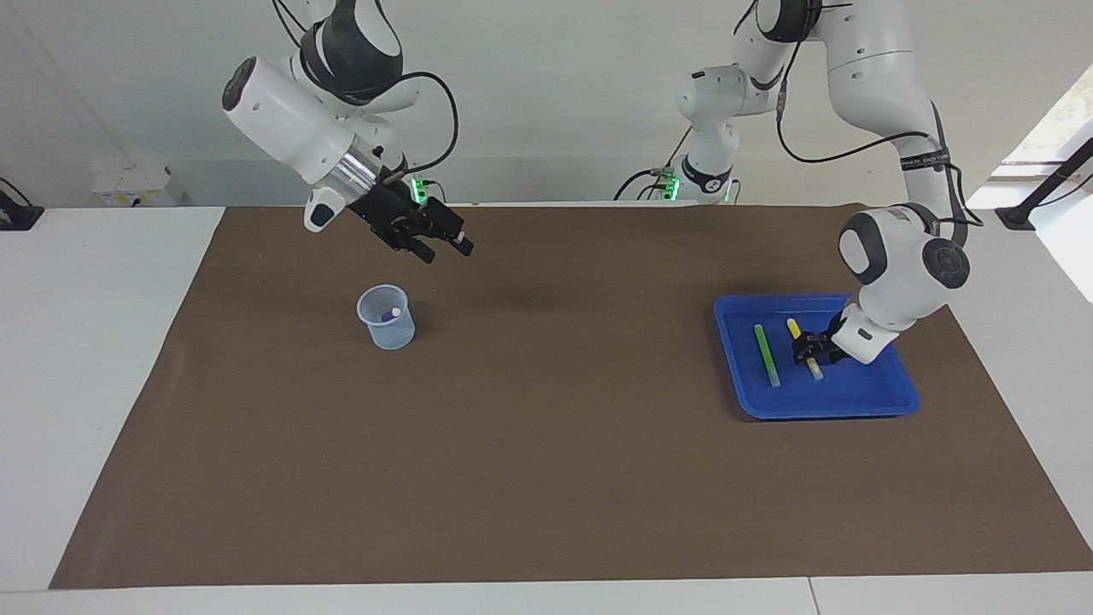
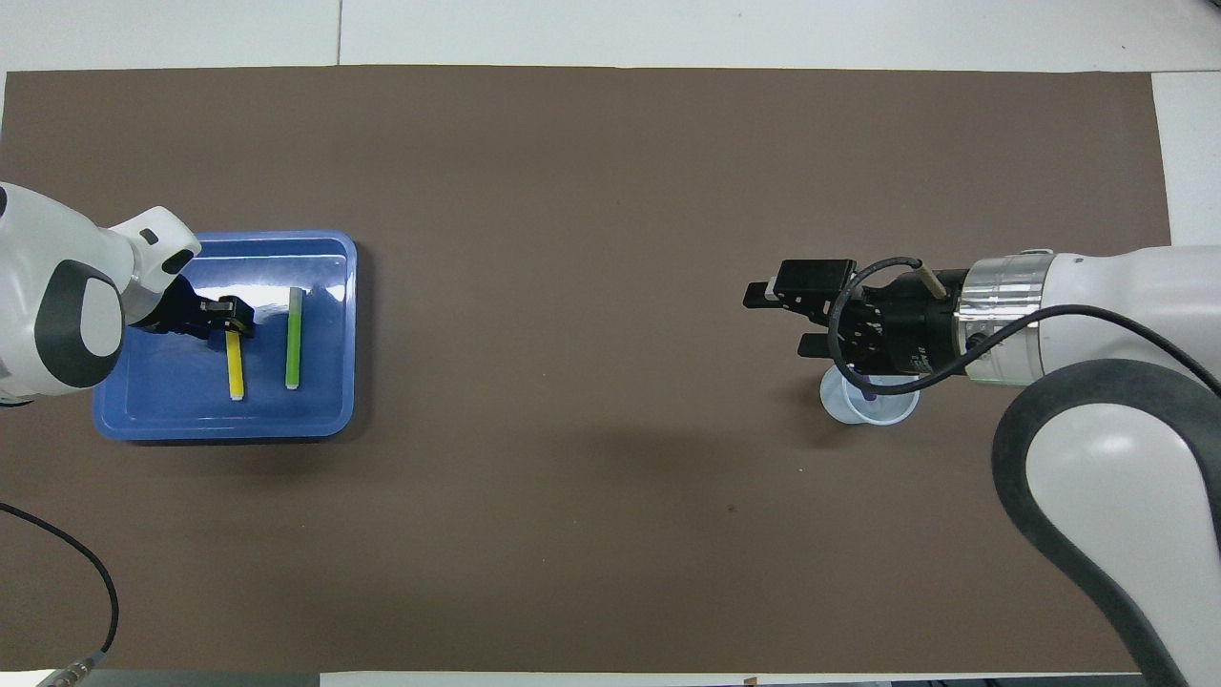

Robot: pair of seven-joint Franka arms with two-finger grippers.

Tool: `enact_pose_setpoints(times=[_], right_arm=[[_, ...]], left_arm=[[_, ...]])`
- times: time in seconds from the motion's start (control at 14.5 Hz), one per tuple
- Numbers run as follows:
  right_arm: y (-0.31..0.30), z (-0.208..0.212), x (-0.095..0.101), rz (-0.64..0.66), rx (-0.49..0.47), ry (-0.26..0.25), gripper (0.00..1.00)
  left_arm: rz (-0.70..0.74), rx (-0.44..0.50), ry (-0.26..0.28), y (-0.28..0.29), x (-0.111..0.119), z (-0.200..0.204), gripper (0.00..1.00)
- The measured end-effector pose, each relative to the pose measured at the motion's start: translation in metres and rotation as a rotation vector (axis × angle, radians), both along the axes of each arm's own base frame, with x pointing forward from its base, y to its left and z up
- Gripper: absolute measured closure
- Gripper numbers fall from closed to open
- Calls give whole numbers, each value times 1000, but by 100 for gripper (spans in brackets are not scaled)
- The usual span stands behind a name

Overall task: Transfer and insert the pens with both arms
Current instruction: 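Grasp the yellow pen with the left gripper while the right gripper returns, then lift the yellow pen toward the right gripper with the left gripper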

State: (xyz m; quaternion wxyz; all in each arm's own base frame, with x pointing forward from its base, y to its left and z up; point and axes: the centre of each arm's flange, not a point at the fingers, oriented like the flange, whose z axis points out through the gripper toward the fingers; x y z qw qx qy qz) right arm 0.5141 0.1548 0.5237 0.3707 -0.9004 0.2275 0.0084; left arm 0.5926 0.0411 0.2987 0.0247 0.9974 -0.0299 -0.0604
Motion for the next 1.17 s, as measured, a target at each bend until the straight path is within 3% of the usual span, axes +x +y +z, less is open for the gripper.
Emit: enact_pose_setpoints(times=[0.07,0.14,0.21,0.34,0.83,1.03,1.17], right_arm=[[13,3,-1,-44,28,11,0],[31,5,-3,-88,56,22,0],[50,8,-6,-127,74,27,0],[86,11,-15,-177,95,23,0],[155,13,-47,-187,125,34,0],[166,8,-52,-166,119,42,0],[173,3,-53,-173,116,31,0]], left_arm=[[0,2,-2,1,0,1,51],[-1,2,-2,1,0,1,52],[-1,5,-3,2,0,1,59],[0,6,-5,3,0,2,82],[26,4,2,1,6,14,84],[203,-36,60,-9,20,70,84],[398,-87,103,-24,23,124,84]])
